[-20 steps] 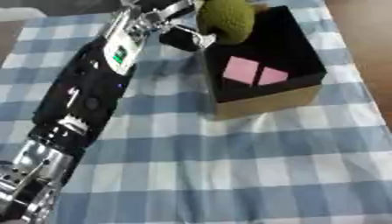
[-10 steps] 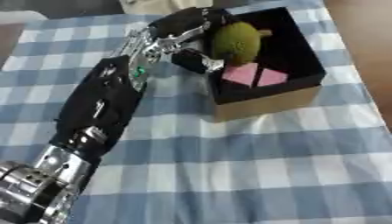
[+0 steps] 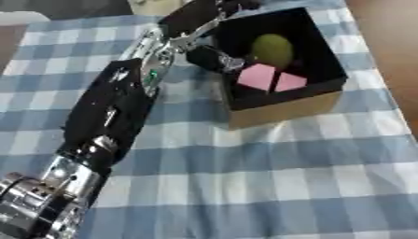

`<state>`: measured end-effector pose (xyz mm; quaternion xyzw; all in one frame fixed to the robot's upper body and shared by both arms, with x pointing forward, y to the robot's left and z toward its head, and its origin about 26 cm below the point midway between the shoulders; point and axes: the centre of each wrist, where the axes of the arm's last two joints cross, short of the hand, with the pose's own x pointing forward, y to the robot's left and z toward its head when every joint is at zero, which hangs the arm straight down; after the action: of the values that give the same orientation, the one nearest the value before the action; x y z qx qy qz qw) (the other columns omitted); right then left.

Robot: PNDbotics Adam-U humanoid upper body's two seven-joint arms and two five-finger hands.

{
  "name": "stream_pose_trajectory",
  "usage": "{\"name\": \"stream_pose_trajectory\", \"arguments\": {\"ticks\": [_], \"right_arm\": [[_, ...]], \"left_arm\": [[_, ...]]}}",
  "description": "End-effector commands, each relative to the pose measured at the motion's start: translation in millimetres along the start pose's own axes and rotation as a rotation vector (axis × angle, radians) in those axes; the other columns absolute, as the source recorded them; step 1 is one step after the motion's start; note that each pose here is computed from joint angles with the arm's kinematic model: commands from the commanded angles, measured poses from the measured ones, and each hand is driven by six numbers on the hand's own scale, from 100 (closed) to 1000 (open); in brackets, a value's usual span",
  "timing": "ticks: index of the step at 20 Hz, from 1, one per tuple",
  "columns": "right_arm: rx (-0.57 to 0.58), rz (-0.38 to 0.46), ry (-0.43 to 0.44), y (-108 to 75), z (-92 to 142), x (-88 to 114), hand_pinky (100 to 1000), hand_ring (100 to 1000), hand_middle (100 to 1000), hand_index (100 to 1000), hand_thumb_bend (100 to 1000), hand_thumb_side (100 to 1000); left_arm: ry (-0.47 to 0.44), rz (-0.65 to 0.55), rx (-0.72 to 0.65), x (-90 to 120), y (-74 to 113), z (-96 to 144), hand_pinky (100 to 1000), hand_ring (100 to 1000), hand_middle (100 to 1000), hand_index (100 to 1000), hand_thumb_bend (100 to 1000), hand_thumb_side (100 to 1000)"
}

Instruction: Pick up objects on the table and place them in the box.

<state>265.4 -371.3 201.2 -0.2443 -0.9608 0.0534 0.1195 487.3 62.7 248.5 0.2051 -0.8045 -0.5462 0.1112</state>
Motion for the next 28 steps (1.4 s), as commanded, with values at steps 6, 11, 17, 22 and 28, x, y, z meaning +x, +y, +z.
{"name": "stream_pose_trajectory", "arguments": {"ticks": [6,11,17,22,28], "right_arm": [[-0.004,0.013,-0.036,-5.1,-7,2,900,950,457,904,100,470],[-0.033,0.005,-0.069,-4.9,-10,2,898,937,472,902,100,470],[-0.084,-0.031,-0.11,-0.1,-18,2,898,917,492,892,100,440],[-0.107,-0.062,-0.142,3.0,-19,2,895,910,503,888,100,403],[-0.106,-0.08,-0.162,5.2,-17,2,892,906,511,887,100,363]], "left_arm": [[-0.071,0.212,0.341,12,68.5,10,855,797,712,858,100,639],[-0.138,0.375,0.628,28,119.4,76,841,775,687,845,100,590],[-0.201,0.594,0.741,46,138.7,147,861,782,703,861,100,654],[-0.237,0.675,0.829,67,153.8,176,868,783,703,861,100,644],[-0.223,0.694,0.851,75,153.8,191,873,791,716,870,100,653]]}}
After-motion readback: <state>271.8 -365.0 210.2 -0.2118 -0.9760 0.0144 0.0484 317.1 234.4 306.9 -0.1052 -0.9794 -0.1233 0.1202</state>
